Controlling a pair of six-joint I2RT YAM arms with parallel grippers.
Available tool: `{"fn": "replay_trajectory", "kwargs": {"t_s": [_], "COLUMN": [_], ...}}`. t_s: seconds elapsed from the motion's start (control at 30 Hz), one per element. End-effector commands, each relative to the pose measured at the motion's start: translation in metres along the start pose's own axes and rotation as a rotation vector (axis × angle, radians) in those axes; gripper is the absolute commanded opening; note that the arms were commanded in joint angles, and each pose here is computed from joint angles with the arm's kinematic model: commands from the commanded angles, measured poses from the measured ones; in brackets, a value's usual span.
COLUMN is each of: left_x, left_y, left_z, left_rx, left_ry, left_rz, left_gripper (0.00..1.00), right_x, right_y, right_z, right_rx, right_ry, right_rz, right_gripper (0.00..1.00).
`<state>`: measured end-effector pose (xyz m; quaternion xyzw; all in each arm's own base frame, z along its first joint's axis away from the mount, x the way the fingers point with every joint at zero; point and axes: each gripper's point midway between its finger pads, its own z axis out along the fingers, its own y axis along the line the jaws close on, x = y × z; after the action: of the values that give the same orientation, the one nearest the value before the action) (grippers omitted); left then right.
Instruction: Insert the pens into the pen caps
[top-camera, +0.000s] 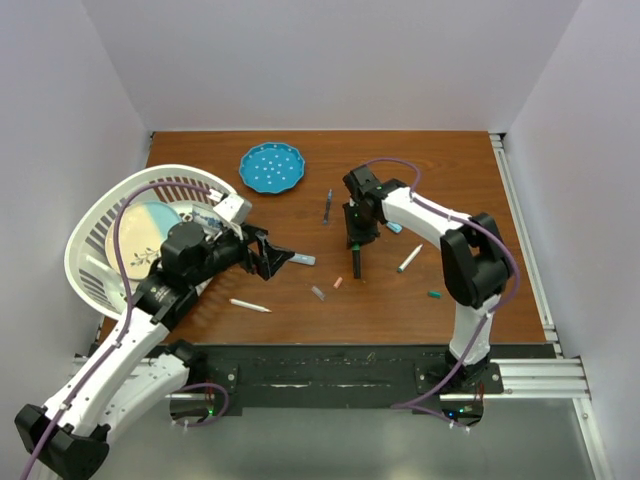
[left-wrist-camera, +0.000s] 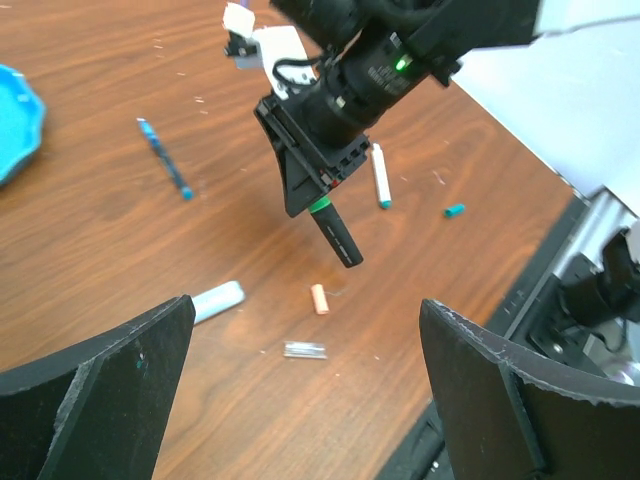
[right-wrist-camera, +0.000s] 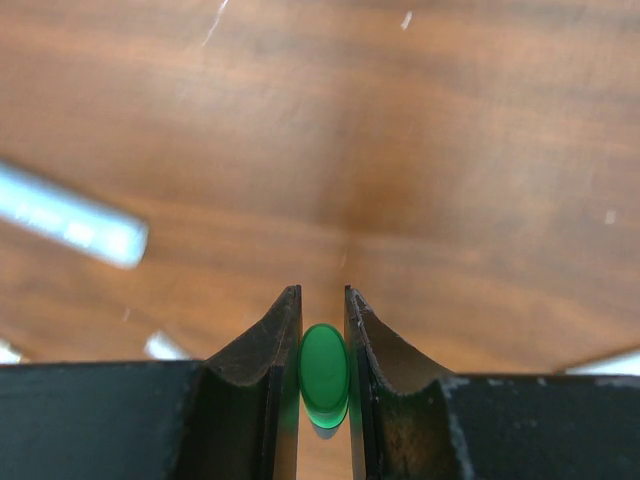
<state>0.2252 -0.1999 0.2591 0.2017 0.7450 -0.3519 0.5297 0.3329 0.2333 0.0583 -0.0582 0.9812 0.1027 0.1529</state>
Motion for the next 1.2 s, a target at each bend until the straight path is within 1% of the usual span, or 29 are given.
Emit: {"fn": "replay_trajectory", "kwargs": {"t_s": [0.0, 0.07, 0.1, 0.17, 0.23, 0.27, 0.37, 0.47, 0.53, 0.6, 0.63, 0.67, 0.7, 0.73, 0.77, 0.8, 0.83, 0.9, 0.93, 0.97, 1.0, 1.03, 1.17], "left_x": [-0.005, -0.006, -0.006, -0.008, -0.010, -0.010, -0.012, -0.013, -0.015, -0.018, -0.020, -0.021, -0.024, -0.025, -0.028, -0.031, -0.033, -0.038, -0.040, -0.044, -0.045, -0.047, -0.053], "left_y": [0.016, 0.018, 0.020, 0.022, 0.023, 0.024, 0.025, 0.026, 0.026, 0.023, 0.022, 0.022, 0.021, 0.021, 0.020, 0.019, 0.019, 0.021, 0.023, 0.024, 0.026, 0.027, 0.036], "left_z": [-0.004, -0.005, -0.006, -0.008, -0.010, -0.010, -0.012, -0.013, -0.014, -0.017, -0.019, -0.020, -0.023, -0.025, -0.027, -0.030, -0.032, -0.037, -0.040, -0.045, -0.047, -0.050, -0.062], "left_rx": [-0.094, -0.106, -0.120, -0.133, -0.147, -0.149, -0.161, -0.169, -0.171, -0.163, -0.159, -0.162, -0.161, -0.164, -0.165, -0.167, -0.170, -0.195, -0.205, -0.226, -0.239, -0.251, -0.321], "left_ry": [-0.034, -0.038, -0.040, -0.051, -0.059, -0.061, -0.072, -0.077, -0.082, -0.096, -0.104, -0.112, -0.130, -0.139, -0.151, -0.170, -0.178, -0.205, -0.214, -0.238, -0.248, -0.259, -0.305], "left_rz": [0.017, 0.015, 0.018, 0.023, 0.024, 0.025, 0.025, 0.023, 0.025, 0.036, 0.040, 0.043, 0.048, 0.051, 0.054, 0.060, 0.063, 0.066, 0.066, 0.067, 0.067, 0.065, 0.060], "left_gripper": [1.00, 1.00, 1.00, 1.00, 1.00, 1.00, 1.00, 1.00, 1.00, 1.00, 1.00, 1.00, 1.00, 1.00, 1.00, 1.00, 0.99, 0.99, 0.99, 0.99, 0.99, 0.99, 0.99], "right_x": [-0.012, -0.011, -0.010, -0.010, -0.008, -0.008, -0.015, -0.024, -0.037, -0.043, -0.044, -0.041, -0.042, -0.040, -0.039, -0.038, -0.032, -0.033, -0.026, -0.030, -0.029, -0.023, -0.022], "right_y": [-0.014, -0.021, -0.024, -0.024, -0.026, -0.026, -0.024, -0.021, -0.008, 0.017, 0.025, 0.038, 0.048, 0.054, 0.067, 0.071, 0.085, 0.103, 0.113, 0.121, 0.126, 0.131, 0.140], "right_z": [0.011, 0.018, 0.020, 0.024, 0.026, 0.026, 0.014, -0.003, -0.017, -0.025, -0.026, -0.027, -0.026, -0.024, -0.024, -0.018, -0.016, -0.015, -0.006, -0.008, -0.004, 0.007, 0.026], "right_rx": [0.081, 0.115, 0.124, 0.125, 0.134, 0.134, 0.124, 0.115, 0.055, -0.056, -0.084, -0.112, -0.137, -0.147, -0.158, -0.151, -0.164, -0.193, -0.210, -0.224, -0.226, -0.221, -0.203], "right_ry": [0.005, -0.001, -0.003, -0.001, 0.003, 0.004, -0.016, -0.049, -0.108, -0.154, -0.165, -0.174, -0.190, -0.189, -0.200, -0.199, -0.199, -0.217, -0.195, -0.206, -0.202, -0.190, -0.166], "right_rz": [0.011, 0.020, 0.030, 0.029, 0.030, 0.024, 0.009, -0.017, -0.049, -0.158, -0.203, -0.292, -0.335, -0.374, -0.451, -0.486, -0.555, -0.603, -0.626, -0.634, -0.642, -0.700, -0.740], "right_gripper": [0.12, 0.15, 0.19, 0.21, 0.28, 0.34, 0.44, 0.49, 0.49, 0.50, 0.50, 0.50, 0.51, 0.51, 0.52, 0.52, 0.54, 0.55, 0.57, 0.57, 0.58, 0.59, 0.61]}}
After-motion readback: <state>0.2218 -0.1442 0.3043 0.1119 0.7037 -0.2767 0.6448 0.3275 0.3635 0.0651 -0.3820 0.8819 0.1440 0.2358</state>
